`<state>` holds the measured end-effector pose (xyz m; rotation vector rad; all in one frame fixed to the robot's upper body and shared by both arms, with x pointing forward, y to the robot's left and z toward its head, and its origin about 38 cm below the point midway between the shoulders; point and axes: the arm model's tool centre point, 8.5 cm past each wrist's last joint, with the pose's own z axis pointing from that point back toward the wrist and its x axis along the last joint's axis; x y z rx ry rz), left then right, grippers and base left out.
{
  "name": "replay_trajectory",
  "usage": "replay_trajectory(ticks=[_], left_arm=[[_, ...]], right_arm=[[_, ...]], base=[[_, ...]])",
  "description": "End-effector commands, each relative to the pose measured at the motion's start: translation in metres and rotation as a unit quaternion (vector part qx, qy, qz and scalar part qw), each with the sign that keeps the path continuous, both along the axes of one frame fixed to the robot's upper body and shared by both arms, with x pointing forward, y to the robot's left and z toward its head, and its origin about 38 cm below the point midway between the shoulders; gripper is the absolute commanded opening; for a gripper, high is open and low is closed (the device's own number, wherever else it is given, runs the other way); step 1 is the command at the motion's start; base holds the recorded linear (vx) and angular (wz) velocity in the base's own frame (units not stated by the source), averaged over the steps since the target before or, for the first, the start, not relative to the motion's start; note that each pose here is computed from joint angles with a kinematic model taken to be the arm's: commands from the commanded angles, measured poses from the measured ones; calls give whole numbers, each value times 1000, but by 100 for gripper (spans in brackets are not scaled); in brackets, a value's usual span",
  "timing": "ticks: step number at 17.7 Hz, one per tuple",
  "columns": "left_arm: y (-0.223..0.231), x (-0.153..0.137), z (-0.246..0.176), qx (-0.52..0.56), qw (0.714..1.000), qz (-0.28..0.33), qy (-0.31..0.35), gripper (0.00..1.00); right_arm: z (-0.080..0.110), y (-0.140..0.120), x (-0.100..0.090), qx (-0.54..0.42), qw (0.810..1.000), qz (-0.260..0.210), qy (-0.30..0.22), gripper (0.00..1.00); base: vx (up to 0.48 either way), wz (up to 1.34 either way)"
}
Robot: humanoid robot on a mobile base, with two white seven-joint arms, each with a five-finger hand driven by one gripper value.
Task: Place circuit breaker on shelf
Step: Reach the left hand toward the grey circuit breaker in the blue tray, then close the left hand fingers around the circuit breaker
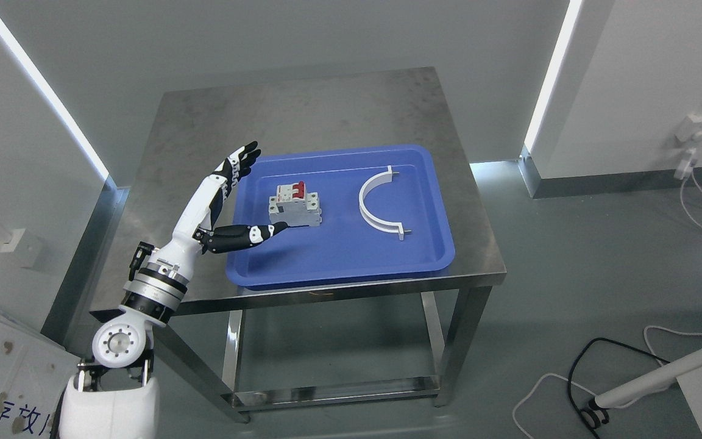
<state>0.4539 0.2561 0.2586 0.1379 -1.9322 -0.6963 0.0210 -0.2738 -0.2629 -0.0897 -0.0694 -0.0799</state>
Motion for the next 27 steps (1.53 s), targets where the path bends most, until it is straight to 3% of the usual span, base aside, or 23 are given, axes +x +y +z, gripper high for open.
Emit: replay_trajectory(ticks=[1, 4, 12, 16, 27], left_arm=[[-13, 36, 7, 107, 993, 15, 55, 93], [-40, 44, 7, 146, 985, -10, 95, 92], [-37, 49, 2, 170, 977, -3, 126, 79], [-37, 49, 0, 177, 975, -14, 134, 65], [-9, 49, 0, 190, 972, 24, 137, 64]], right_arm=[[1, -11, 0, -9, 1000, 0, 0, 100], [1, -11, 0, -9, 1000, 0, 0, 100], [1, -11, 0, -9, 1000, 0, 0, 100], [1, -11, 0, -9, 1000, 0, 0, 100], [1, -11, 0, -9, 1000, 0, 0, 100]], base=[[0, 0], [2, -22], [0, 0], [0, 0], [0, 0]])
